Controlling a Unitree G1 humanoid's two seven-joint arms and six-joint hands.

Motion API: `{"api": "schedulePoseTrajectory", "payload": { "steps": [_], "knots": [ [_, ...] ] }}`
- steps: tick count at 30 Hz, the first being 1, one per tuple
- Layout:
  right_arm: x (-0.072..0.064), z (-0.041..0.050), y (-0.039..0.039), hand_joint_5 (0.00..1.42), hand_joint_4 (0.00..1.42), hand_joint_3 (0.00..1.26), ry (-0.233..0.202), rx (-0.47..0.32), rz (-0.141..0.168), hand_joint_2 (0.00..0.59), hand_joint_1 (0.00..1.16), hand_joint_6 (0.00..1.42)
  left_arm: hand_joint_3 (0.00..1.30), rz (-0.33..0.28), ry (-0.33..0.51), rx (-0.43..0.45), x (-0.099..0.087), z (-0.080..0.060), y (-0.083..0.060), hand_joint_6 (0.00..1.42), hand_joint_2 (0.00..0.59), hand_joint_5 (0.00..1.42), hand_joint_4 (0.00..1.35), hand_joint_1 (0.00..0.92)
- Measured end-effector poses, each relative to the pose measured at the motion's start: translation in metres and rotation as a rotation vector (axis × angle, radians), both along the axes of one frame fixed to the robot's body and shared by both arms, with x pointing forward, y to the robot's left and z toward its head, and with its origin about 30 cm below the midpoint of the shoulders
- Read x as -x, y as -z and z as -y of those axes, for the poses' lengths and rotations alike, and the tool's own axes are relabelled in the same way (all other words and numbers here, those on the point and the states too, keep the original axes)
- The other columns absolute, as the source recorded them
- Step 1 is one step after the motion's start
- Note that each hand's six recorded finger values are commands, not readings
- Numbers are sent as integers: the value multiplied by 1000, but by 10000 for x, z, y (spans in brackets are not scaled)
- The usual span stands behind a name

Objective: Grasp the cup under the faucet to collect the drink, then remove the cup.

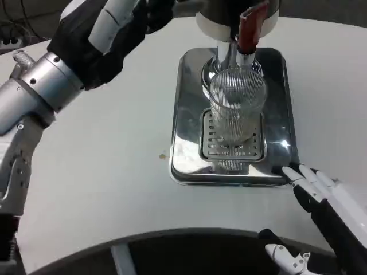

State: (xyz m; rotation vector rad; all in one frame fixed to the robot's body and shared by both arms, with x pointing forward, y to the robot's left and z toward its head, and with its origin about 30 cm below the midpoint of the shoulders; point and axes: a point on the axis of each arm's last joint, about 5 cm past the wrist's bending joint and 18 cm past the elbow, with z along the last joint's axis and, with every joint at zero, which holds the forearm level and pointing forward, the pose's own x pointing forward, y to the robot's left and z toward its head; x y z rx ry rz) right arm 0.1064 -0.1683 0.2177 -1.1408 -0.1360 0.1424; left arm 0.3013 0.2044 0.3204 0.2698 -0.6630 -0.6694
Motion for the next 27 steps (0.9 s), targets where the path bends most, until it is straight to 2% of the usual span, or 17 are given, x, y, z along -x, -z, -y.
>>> {"api": "schedulePoseTrajectory", "payload": {
  "steps": [5,10,24,27],
  "knots": [
    [22,3,9,0,0,83,6,-3,-5,396,446,0,107,-48,17,-8,-88,68,8,149,128,181,36,0],
    [51,4,8,0,0,83,9,-7,0,396,446,0,107,-103,55,-67,-168,178,56,145,128,180,35,0],
    [80,46,29,0,0,83,19,-14,-7,396,446,0,165,-99,57,-130,-271,324,-28,152,128,218,100,0],
    [83,54,30,0,0,83,16,-16,-8,396,446,0,176,-92,67,-156,-303,392,-61,154,128,219,108,0]
  ]
}}
